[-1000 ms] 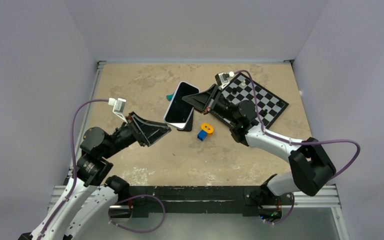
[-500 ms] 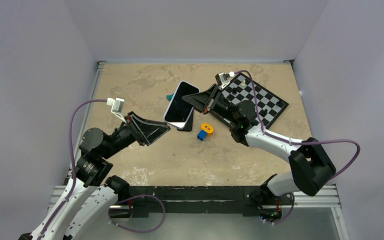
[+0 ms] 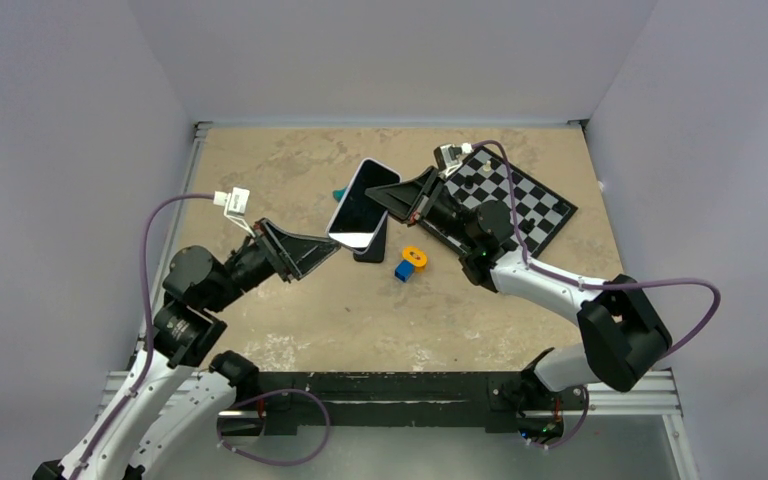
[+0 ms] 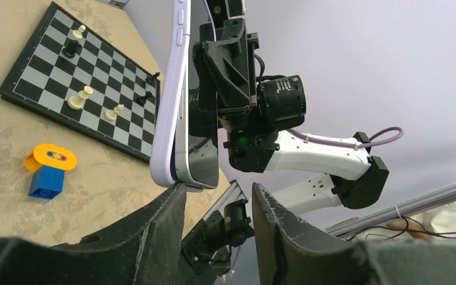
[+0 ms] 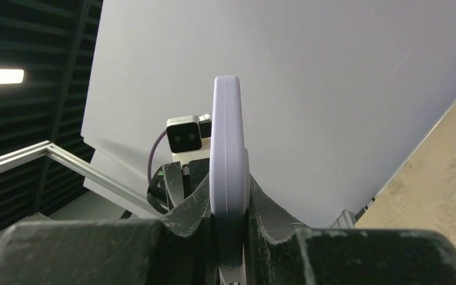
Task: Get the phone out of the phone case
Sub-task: Remove the phone case from the phone.
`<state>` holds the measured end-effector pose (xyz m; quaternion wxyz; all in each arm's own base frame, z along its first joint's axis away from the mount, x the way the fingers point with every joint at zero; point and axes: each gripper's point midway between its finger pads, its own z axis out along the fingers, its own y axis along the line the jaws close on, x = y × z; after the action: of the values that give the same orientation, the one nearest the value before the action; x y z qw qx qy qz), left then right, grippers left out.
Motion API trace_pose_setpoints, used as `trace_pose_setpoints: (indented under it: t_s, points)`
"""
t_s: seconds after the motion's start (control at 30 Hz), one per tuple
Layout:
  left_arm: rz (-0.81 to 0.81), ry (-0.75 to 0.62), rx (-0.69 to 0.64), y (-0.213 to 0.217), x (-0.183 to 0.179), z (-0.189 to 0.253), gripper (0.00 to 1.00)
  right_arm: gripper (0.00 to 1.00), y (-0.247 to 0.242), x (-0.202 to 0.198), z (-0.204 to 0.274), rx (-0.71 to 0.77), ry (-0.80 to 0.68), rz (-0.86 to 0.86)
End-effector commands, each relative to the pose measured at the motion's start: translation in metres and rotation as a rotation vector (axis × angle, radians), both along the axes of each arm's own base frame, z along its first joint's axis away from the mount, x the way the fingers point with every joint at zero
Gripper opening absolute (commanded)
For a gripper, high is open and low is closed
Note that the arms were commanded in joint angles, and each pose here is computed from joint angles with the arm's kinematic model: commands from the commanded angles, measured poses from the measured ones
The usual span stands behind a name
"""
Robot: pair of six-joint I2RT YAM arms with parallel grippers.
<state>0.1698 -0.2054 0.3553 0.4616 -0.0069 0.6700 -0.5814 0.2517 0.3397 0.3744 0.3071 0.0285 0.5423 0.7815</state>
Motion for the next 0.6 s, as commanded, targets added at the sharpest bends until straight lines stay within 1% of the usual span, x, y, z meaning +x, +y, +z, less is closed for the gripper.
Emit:
trace_pose_setpoints:
  t_s: [0.0,0.17,0.33,0.47,0.57]
  points:
    - [0.101,0.023,0.025,0.008,0.020,0.005,0.48,0.00,-0.008,-0.041,0.051,0.115,-0.145,0.097]
    - [0.141,-0.010,0.060,0.013,0.026,0.003,0.47,0.00,-0.012,-0.052,0.058,0.155,-0.164,0.151]
    - [0.094,-0.046,0.154,0.008,0.024,0.013,0.45,0.00,-0.013,-0.058,0.057,0.178,-0.166,0.195]
    - [0.028,-0.095,0.111,-0.001,0.018,0.032,0.42,0.00,-0.004,-0.057,0.053,0.138,-0.188,0.220]
    - [-0.073,-0.070,0.086,-0.016,0.014,0.037,0.37,0.00,0.002,-0.056,0.048,0.094,-0.208,0.227]
